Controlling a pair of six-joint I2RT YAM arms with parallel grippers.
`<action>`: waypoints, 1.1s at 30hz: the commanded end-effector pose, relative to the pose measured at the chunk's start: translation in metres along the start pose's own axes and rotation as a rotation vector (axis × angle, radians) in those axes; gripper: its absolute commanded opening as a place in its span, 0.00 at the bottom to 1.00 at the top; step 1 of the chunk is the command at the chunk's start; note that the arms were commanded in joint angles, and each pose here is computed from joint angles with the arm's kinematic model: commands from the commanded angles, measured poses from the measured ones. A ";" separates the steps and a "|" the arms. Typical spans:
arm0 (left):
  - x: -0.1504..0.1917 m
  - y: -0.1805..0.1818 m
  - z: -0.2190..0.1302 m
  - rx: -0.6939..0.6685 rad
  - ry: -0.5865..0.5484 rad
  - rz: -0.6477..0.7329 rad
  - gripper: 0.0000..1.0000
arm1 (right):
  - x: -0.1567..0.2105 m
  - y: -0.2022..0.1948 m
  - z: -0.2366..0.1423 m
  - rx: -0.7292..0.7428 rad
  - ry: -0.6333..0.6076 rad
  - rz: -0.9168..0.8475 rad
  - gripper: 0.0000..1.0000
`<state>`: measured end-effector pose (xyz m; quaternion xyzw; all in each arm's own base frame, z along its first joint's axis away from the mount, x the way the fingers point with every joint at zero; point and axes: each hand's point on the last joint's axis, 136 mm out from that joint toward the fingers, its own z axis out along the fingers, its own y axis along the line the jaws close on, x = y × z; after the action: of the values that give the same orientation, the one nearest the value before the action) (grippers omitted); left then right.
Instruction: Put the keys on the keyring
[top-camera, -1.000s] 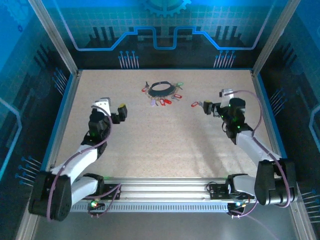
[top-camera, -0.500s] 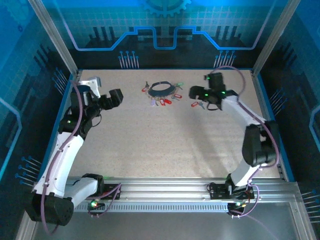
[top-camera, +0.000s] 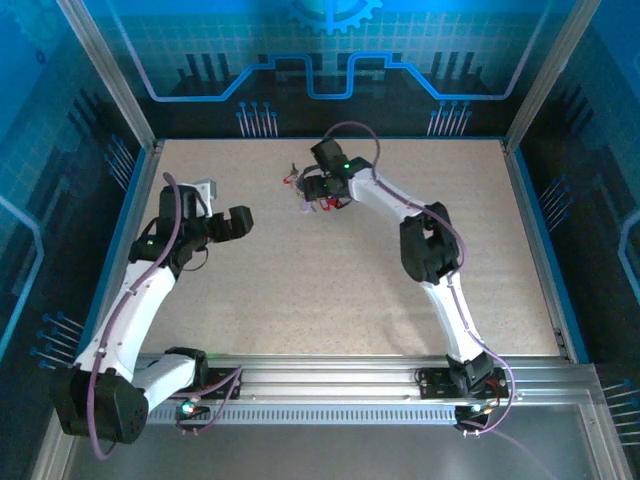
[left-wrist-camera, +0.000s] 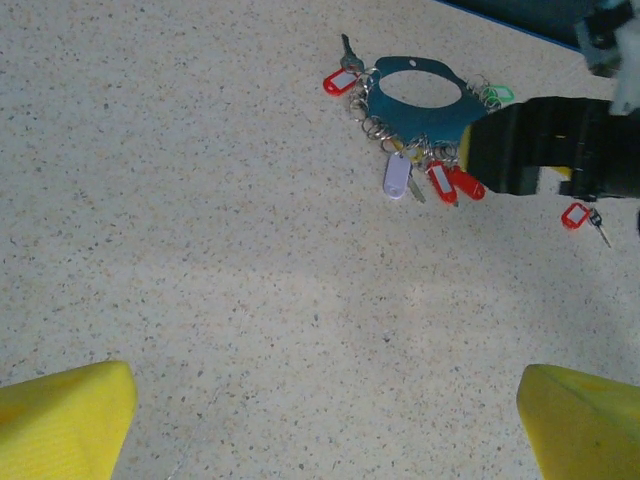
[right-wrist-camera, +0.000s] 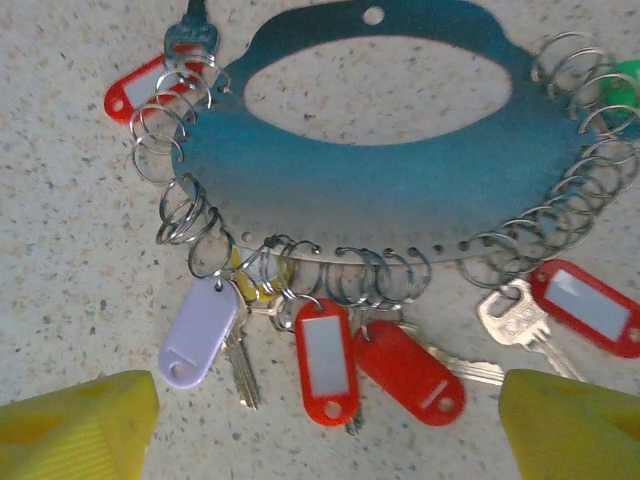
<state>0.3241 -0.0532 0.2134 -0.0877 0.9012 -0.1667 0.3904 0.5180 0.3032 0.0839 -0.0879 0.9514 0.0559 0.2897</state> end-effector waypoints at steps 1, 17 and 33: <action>0.002 0.002 -0.003 -0.009 -0.016 0.008 0.99 | 0.014 -0.002 0.004 0.149 0.045 -0.036 0.95; 0.007 0.004 0.007 -0.014 0.021 -0.002 0.99 | 0.059 -0.032 0.030 0.368 0.182 -0.043 1.00; 0.004 0.001 0.005 0.007 -0.005 -0.013 0.99 | 0.145 -0.086 -0.053 0.378 0.308 -0.078 1.00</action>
<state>0.3255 -0.0525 0.2069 -0.0916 0.9040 -0.1642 0.3840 0.4080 0.2102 0.0339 -0.0820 0.9727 -0.1427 0.1633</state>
